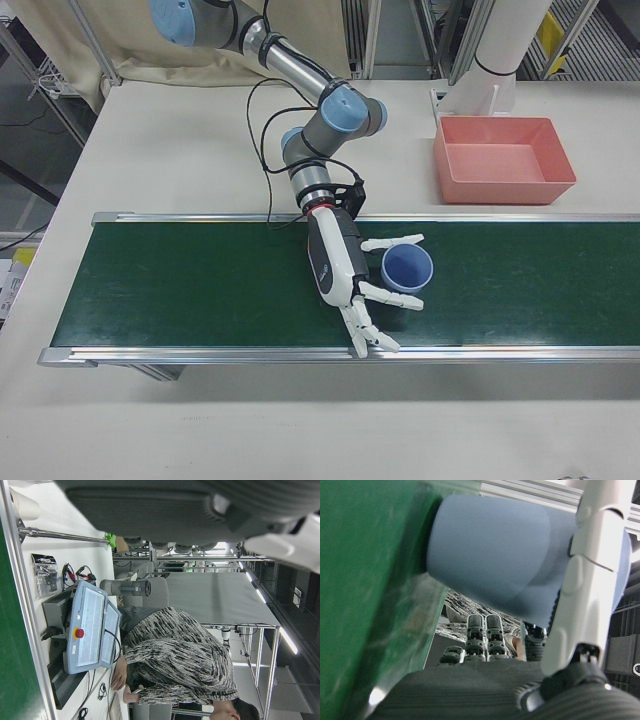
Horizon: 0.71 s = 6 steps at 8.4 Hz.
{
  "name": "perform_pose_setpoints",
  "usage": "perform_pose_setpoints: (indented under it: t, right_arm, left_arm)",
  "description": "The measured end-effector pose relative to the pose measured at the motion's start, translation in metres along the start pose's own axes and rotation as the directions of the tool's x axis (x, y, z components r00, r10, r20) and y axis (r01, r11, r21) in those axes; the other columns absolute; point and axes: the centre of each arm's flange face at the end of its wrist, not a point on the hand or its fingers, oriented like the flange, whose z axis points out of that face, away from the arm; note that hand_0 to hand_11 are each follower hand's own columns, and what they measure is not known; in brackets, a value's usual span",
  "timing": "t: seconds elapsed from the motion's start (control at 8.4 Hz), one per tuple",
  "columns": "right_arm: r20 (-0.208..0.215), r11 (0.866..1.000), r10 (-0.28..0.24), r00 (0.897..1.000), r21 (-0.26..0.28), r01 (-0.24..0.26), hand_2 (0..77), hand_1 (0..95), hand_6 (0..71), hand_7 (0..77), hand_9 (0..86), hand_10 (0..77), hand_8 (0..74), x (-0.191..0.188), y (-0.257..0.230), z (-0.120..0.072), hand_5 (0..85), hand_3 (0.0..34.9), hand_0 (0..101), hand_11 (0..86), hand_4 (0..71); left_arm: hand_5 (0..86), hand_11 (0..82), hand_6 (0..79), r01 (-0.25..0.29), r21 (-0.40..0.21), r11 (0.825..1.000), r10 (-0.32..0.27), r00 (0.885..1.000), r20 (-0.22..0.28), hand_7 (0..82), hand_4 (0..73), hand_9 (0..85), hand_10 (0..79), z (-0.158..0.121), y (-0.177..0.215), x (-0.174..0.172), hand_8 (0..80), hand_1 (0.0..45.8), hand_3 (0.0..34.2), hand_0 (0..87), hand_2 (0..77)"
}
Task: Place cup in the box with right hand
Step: 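Close the right hand fingers around the blue cup, then lift the cup off the belt and carry it over the pink box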
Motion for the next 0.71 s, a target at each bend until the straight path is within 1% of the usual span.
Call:
perform_pose_setpoints:
  t: [0.12, 0.24, 0.36, 0.48, 0.6, 0.71]
  right_arm:
    - [0.002, 1.000, -0.001, 1.000, 0.002, 0.001, 1.6, 18.0, 7.6, 25.1, 20.7, 3.3, 11.5, 0.000, 0.000, 0.000, 6.5, 0.0, 57, 5.4, 31.1]
    - [0.004, 1.000, -0.002, 1.000, 0.004, 0.002, 0.5, 15.8, 7.6, 31.6, 24.0, 3.3, 13.1, -0.001, -0.001, 0.000, 3.8, 0.0, 59, 7.1, 37.6]
    - [0.020, 1.000, -0.005, 1.000, 0.015, 0.005, 0.5, 15.8, 7.6, 31.6, 24.0, 3.3, 13.1, -0.006, 0.000, -0.002, 3.8, 0.0, 59, 7.1, 37.6]
    - [0.044, 0.999, -0.020, 0.999, 0.046, 0.018, 4.9, 16.4, 8.7, 34.4, 25.6, 3.3, 13.1, -0.016, 0.004, -0.007, 4.9, 0.0, 59, 7.1, 37.1]
    - [0.065, 0.997, -0.033, 0.997, 0.073, 0.028, 17.5, 14.7, 23.5, 55.1, 41.5, 16.4, 28.9, -0.028, 0.012, -0.013, 7.6, 0.0, 60, 19.1, 36.5]
    - [0.082, 0.997, -0.034, 0.996, 0.076, 0.028, 17.5, 14.7, 23.5, 55.1, 41.5, 16.4, 28.9, -0.039, 0.021, -0.017, 7.6, 0.0, 60, 19.1, 36.5]
  left_arm:
    - [0.5, 0.0, 0.5, 0.000, 0.000, 1.000, 0.000, 1.000, 0.000, 0.5, 1.1, 0.0, 0.0, 0.000, 0.000, 0.000, 0.0, 0.5, 0.0, 0.0, 1.1]
    - [0.5, 0.0, 0.0, 0.000, 0.000, 1.000, 0.000, 1.000, 0.000, 0.5, 1.1, 0.0, 0.0, 0.000, 0.000, 0.000, 0.0, 0.5, 0.0, 0.0, 1.1]
    - [0.5, 0.0, 0.5, 0.000, 0.000, 1.000, 0.000, 1.000, 0.000, 0.5, 1.1, 0.0, 0.0, 0.000, 0.000, 0.000, 0.0, 0.5, 0.0, 0.0, 1.1]
    - [0.5, 0.0, 0.5, 0.000, 0.000, 1.000, 0.000, 1.000, 0.000, 0.5, 1.1, 0.0, 0.0, 0.000, 0.000, 0.000, 0.0, 0.5, 0.0, 0.0, 1.1]
    - [0.0, 0.0, 0.5, 0.000, 0.000, 1.000, 0.000, 1.000, 0.000, 0.5, 1.1, 0.0, 0.0, 0.000, 0.000, 0.000, 0.0, 0.5, 0.0, 0.0, 1.1]
    - [0.5, 0.0, 0.5, 0.000, 0.000, 1.000, 0.000, 1.000, 0.000, 0.5, 1.1, 0.0, 0.0, 0.000, 0.000, 0.000, 0.0, 0.5, 0.0, 0.0, 1.1]
